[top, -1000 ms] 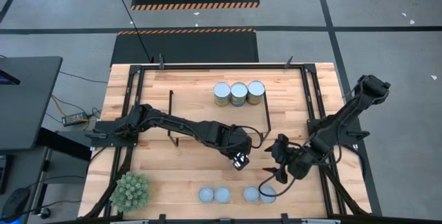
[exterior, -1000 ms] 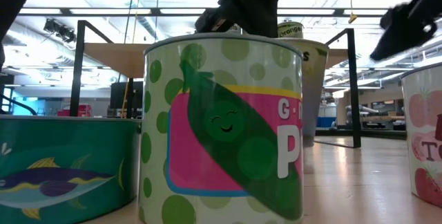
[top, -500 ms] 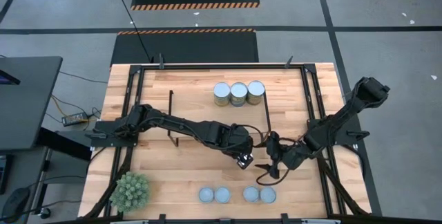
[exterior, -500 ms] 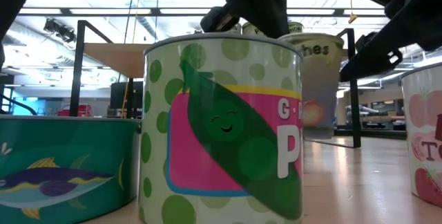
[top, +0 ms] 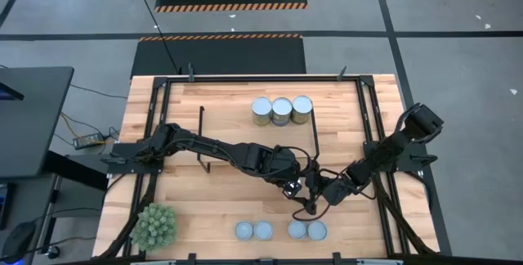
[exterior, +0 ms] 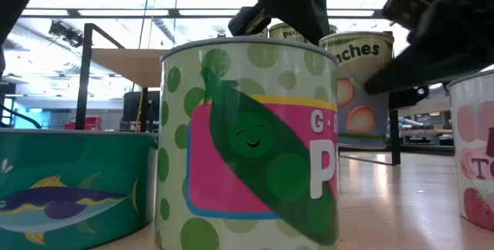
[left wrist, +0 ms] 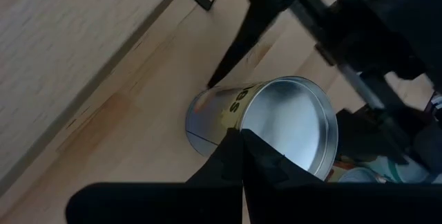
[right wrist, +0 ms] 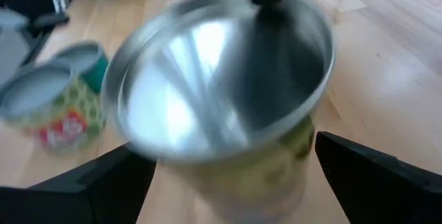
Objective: Pick and place cans onto a shelf
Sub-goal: Put the canned peaches on the shelf
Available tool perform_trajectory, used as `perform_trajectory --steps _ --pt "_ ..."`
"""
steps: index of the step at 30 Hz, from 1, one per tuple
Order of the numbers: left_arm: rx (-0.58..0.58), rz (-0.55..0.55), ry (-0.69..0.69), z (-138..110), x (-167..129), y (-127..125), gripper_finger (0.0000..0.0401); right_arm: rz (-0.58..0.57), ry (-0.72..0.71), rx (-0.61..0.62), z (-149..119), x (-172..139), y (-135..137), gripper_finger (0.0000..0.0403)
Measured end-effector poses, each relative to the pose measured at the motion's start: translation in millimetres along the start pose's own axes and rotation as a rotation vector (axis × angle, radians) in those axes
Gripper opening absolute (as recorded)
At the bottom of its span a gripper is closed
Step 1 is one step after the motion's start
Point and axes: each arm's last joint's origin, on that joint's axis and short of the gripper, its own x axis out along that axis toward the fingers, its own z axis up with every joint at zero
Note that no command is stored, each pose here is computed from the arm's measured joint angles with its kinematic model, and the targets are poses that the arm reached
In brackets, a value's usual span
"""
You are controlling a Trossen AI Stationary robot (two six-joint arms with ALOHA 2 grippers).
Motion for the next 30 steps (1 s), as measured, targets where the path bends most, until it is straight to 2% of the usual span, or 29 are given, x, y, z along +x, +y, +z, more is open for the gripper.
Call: perform_trajectory --steps 4,9,12,19,25,30 --pt "0.001 0.001 -0.001 0.0 0.0 0.0 0.0 0.008 -0.041 0.04 3.1 6.5 -1.2 0.0389" --pt "0.008 0.0 -0.003 0.3 0.0 0.0 0.0 0.019 -0.046 0.043 5.7 6.9 -1.6 0.0343" --pt "0.049 -0.008 -0.008 0.7 0.0 -0.9 0.0001 0.036 -0.04 0.048 5.9 6.7 -1.1 0.0323" --pt "0.198 -0.031 -0.022 2.5 -2.3 -2.8 0.0033 0.079 -0.04 0.064 8.8 4.3 1.3 0.0333" --pt "0.312 -0.085 -0.042 10.1 -29.5 -2.4 0.0089 0.153 -0.046 0.086 20.5 -4.0 2.9 0.033" --pt "0.422 -0.199 -0.042 20.4 -64.6 0.8 0.0118 0.168 -0.031 0.081 31.6 -16.3 0.1 0.033"
